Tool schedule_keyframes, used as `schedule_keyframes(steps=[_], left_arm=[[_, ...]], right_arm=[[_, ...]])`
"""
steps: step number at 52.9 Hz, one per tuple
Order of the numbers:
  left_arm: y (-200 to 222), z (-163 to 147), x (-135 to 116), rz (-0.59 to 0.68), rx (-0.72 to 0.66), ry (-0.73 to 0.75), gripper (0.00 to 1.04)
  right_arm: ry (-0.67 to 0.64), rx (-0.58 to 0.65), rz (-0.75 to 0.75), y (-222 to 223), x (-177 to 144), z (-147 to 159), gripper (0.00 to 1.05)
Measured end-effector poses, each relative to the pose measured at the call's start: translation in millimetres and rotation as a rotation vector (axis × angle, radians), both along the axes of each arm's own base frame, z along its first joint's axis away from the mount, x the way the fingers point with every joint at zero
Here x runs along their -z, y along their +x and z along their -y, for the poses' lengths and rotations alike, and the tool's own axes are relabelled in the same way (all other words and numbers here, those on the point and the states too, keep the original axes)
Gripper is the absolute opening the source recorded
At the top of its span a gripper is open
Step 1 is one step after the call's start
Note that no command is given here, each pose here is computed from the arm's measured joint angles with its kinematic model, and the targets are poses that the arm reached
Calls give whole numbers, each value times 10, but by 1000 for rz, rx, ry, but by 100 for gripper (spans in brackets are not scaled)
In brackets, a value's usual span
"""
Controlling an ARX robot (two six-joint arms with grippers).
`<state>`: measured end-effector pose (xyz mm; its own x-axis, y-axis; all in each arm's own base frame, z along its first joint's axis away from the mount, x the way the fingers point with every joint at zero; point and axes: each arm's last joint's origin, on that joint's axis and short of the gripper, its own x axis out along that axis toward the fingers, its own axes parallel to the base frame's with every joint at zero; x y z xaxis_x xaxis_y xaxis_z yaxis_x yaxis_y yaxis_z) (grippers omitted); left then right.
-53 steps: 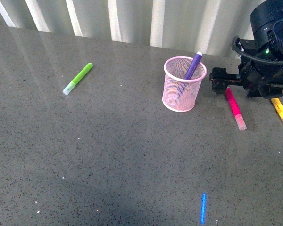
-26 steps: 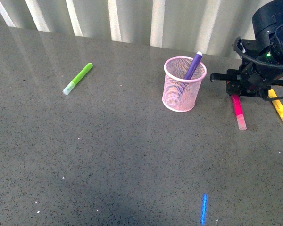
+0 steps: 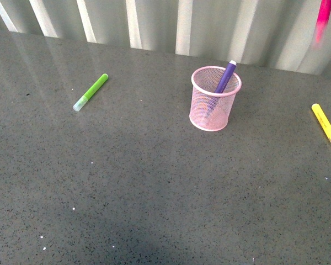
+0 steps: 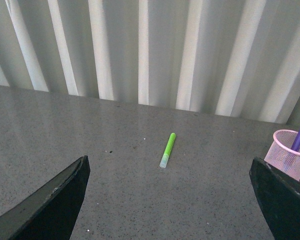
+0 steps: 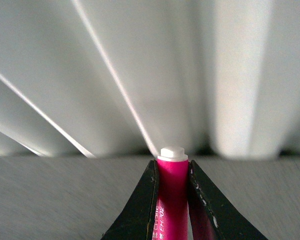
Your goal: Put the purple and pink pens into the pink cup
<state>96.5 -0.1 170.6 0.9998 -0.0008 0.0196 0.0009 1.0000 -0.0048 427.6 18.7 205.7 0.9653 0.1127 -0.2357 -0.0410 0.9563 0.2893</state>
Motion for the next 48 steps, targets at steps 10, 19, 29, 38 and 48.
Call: schedule_keyframes(steps=[10,19,29,38,48], left_arm=[[0,0,0,0,0,0,98],[0,0,0,0,0,0,98],[0,0,0,0,0,0,98],[0,0,0,0,0,0,98],[0,0,0,0,0,0,98]], right_arm=[[-63,-302,384,-458,-360,-472,12],[-119,-418,331,-453,188,-782,12],[-115,-430,313,-327,419,-868,12],[-98,-438,310,-216,537,-934,12],[-65,-447,286,-136,739,-991,11]])
